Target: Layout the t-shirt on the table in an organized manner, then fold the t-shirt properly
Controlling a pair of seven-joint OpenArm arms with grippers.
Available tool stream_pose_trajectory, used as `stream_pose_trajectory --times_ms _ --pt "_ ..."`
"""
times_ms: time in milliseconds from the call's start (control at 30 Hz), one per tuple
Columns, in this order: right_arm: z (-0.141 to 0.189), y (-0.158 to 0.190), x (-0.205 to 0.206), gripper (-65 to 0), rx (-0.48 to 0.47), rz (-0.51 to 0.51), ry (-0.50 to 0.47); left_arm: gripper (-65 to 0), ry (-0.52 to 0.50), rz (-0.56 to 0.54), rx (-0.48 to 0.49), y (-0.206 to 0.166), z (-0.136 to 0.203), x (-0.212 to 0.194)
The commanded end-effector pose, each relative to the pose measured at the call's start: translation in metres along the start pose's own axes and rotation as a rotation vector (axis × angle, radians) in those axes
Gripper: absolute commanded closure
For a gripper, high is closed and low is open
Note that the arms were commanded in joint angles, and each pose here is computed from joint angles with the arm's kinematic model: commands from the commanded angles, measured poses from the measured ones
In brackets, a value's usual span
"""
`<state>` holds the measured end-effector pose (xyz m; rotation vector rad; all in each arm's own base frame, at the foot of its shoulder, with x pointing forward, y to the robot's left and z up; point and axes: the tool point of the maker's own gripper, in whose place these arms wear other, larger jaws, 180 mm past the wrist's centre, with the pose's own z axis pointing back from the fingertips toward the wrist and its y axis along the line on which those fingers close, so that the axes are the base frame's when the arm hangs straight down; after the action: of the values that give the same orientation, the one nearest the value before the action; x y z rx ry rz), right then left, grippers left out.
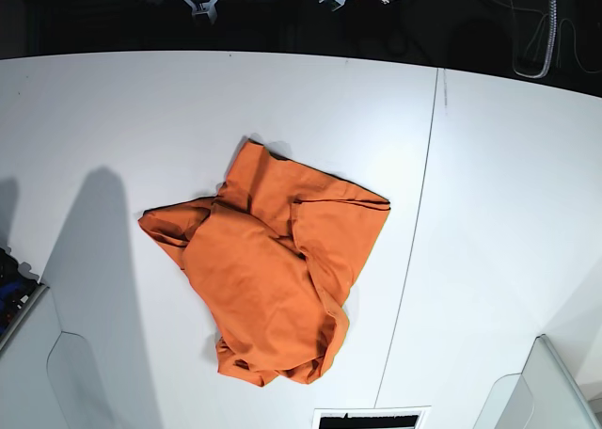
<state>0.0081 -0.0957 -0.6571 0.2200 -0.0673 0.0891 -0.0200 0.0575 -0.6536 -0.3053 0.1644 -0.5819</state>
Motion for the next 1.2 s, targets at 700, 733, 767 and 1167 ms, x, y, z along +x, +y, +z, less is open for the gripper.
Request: stream_pose_trajectory --times_ms 700,733,767,1167 --pt "0.0 0.002 0.004 -3.8 0.016 -0.004 -0.018 -7.8 -0.034 -0.01 -0.02 -0.008 0.0 0.01" --pt "0.0 0.002 0.004 -3.8 0.017 -0.004 -0.017 -7.8 -0.03 -0.009 -0.022 -0.01 -0.001 0.008" --pt "0.0 0.003 0.003 -3.8 0.018 -0.004 -0.017 -7.8 -0.029 -0.008 -0.024 -0.011 -0.001 0.006" --pt "0.031 0.008 -0.022 -3.8 0.222 0.056 -0.072 -7.8 -0.086 -0.074 0.003 -0.054 -0.002 -0.004"
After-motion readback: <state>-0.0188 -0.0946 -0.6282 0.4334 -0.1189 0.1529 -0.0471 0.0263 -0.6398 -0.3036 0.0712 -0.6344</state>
